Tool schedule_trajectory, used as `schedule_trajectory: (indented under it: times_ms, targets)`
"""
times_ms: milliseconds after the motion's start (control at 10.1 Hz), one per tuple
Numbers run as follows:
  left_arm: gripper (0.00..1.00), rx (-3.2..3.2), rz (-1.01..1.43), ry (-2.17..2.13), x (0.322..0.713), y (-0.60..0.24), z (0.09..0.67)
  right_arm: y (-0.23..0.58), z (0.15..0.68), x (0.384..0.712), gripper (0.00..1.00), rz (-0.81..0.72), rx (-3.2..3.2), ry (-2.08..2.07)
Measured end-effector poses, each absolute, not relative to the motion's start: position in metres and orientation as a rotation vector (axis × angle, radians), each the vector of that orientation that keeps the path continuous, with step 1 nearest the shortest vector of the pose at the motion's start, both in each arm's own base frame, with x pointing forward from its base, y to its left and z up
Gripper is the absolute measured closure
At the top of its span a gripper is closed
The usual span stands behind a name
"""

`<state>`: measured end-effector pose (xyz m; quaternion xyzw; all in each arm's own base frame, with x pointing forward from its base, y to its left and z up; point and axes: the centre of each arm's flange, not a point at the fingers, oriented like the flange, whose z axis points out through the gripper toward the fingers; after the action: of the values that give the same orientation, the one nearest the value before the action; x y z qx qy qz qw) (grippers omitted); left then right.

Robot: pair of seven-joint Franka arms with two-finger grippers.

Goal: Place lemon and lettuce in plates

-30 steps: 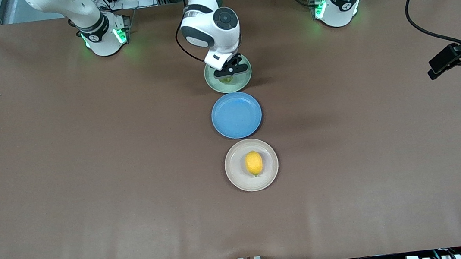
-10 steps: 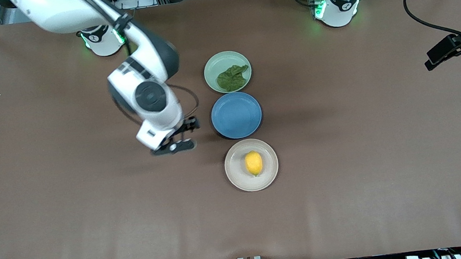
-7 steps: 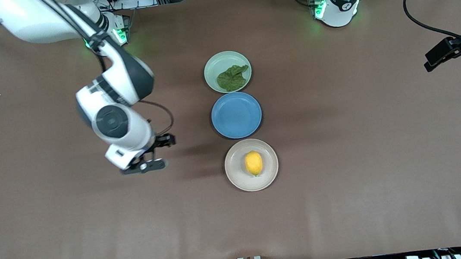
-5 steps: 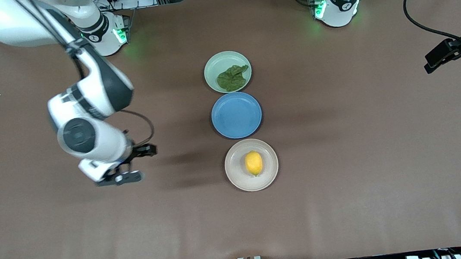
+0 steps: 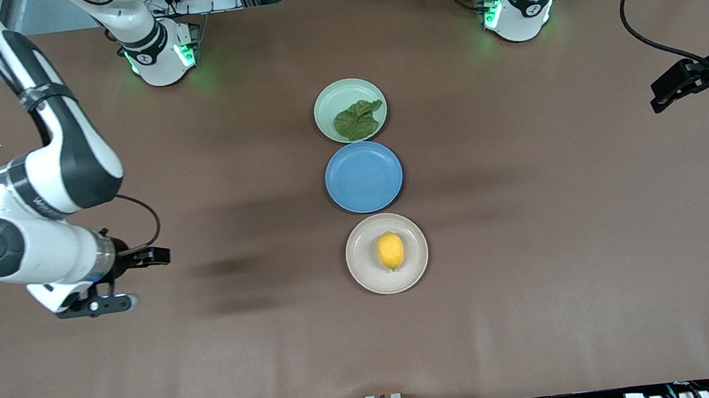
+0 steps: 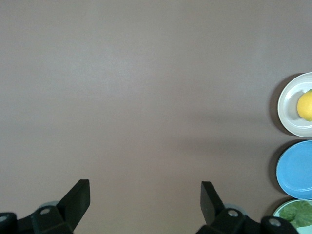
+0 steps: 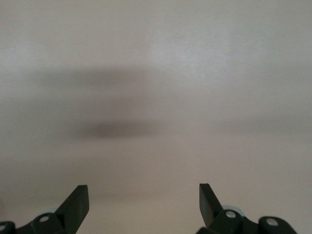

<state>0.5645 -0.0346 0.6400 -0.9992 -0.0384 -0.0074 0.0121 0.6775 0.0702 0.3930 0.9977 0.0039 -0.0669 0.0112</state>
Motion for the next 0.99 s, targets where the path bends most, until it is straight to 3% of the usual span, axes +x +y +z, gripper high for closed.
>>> schedule_trajectory:
  times_ms: [988]
  targets:
    - [0.00,-3.118,-0.043,-0.090,0.562,-0.045,0.645,-0.023,0.481,0.671,0.00,-0.032,3.113,0.001]
